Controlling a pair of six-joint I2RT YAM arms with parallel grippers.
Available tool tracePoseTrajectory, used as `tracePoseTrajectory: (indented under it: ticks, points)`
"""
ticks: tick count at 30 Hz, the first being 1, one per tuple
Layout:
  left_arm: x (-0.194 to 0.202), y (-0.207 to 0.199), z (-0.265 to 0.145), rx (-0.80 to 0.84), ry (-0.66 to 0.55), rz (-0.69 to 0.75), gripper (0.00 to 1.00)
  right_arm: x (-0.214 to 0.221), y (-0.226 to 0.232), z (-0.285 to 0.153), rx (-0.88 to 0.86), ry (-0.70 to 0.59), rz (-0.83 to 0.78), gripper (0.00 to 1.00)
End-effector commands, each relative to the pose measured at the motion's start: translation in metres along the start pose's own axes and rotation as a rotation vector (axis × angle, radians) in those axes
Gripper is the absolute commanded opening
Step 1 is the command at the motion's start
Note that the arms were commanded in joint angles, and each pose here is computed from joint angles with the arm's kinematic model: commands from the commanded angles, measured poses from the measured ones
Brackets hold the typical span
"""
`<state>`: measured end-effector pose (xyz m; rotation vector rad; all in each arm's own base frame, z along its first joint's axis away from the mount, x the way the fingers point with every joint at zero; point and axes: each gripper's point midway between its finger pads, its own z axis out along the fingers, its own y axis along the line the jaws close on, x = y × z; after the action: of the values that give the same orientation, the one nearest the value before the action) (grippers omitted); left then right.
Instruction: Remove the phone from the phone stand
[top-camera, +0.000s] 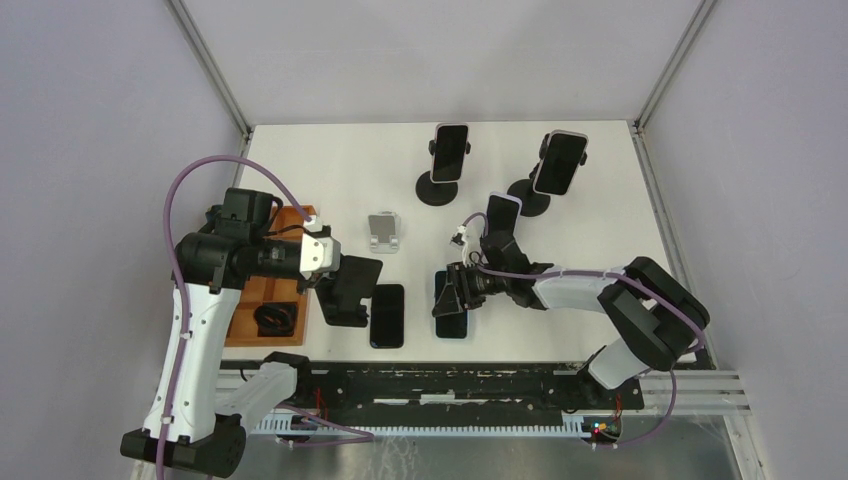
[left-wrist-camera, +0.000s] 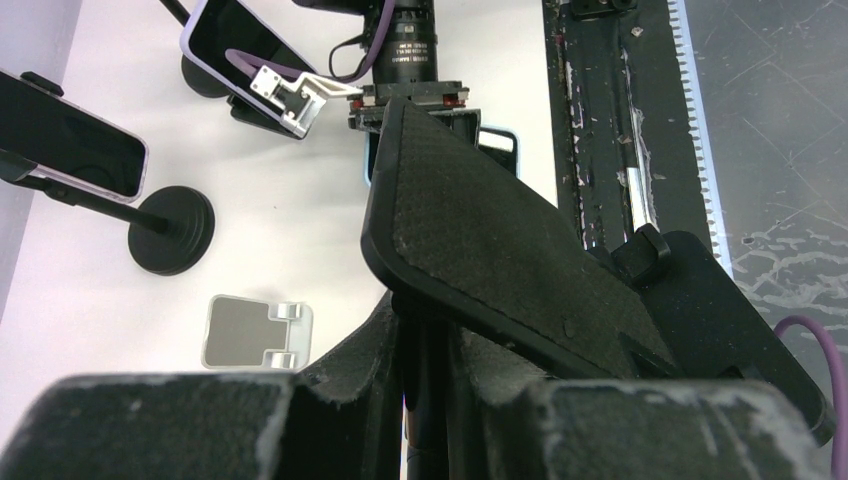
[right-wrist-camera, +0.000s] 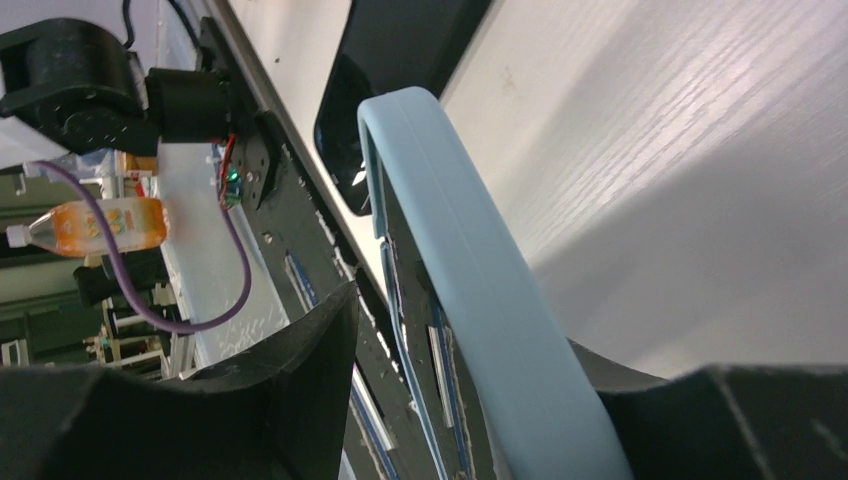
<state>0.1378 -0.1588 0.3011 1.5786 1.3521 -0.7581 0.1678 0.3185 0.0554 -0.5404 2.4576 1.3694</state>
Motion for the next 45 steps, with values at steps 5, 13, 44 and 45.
tracePoseTrajectory:
  ticks: [5, 13, 44, 45]
  points:
    - [-0.023, -0.001, -0.004, -0.006, -0.061, 0.052, 0.02, -0.018, 0.022, 0.04, -0.005, -0.001, 0.0, 0.0]
    - [-0.021, -0.003, -0.003, -0.005, -0.065, 0.055, 0.02, -0.015, 0.0, 0.046, 0.113, -0.02, 0.076, 0.54]
    - [-0.027, 0.001, -0.003, -0.009, -0.083, 0.062, 0.02, 0.027, -0.016, 0.02, 0.286, -0.023, 0.057, 0.98]
    - [-0.026, 0.002, -0.003, -0.009, -0.082, 0.061, 0.02, 0.029, -0.013, 0.021, 0.273, -0.017, 0.058, 0.98]
